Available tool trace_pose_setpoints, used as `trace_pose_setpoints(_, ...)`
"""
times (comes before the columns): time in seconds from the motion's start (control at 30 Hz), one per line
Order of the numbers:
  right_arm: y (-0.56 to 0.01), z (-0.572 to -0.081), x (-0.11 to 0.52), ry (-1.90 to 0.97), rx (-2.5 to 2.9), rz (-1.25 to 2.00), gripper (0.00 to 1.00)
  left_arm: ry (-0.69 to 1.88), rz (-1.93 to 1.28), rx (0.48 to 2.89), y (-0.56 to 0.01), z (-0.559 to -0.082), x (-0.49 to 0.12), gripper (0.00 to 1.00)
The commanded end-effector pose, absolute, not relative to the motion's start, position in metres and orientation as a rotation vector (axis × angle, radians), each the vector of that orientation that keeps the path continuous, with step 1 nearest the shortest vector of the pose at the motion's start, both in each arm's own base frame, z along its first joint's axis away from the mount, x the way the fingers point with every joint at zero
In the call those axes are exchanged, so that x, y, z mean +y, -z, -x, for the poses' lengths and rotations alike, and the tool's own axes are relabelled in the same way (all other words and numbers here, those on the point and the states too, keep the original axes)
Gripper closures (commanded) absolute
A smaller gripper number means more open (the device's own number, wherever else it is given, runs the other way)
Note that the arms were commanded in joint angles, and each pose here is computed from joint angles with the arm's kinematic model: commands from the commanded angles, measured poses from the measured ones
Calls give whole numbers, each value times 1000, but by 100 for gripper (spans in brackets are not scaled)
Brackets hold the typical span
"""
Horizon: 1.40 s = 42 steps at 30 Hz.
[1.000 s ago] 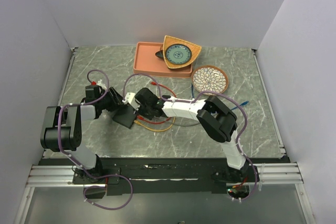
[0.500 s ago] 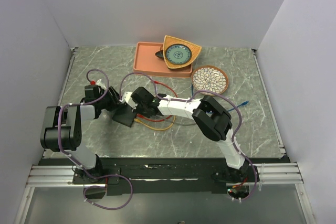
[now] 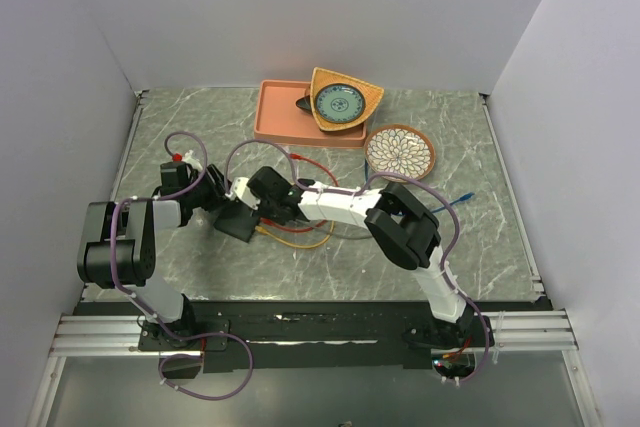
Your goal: Insert the plug into the switch port
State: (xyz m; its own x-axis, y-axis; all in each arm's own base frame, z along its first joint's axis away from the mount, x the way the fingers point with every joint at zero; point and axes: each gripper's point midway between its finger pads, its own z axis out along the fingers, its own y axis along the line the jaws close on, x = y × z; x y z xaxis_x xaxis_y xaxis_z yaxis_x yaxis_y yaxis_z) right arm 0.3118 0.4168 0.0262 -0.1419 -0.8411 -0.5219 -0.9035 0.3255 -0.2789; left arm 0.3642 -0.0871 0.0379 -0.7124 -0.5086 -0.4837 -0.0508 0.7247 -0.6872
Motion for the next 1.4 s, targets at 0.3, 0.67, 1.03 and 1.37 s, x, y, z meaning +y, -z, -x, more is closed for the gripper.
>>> trace_pose_setpoints(0.3, -68, -292, 482, -305, 1743, 1588, 100, 1100, 274, 2220, -53, -344, -121, 39)
trace_pose_setpoints(0.67, -66, -308, 478, -204, 1797, 1513, 100, 1112, 265, 2241, -46, -339, -124, 44)
trace_pose_setpoints(1.03, -64, -324, 452, 24, 1790, 1533, 100, 1117, 264, 2238, -46, -341, -124, 45)
trace_pose_setpoints(1.37, -70, -319, 451, 50, 1808, 1533, 100, 1111, 267, 2243, -45, -342, -123, 46)
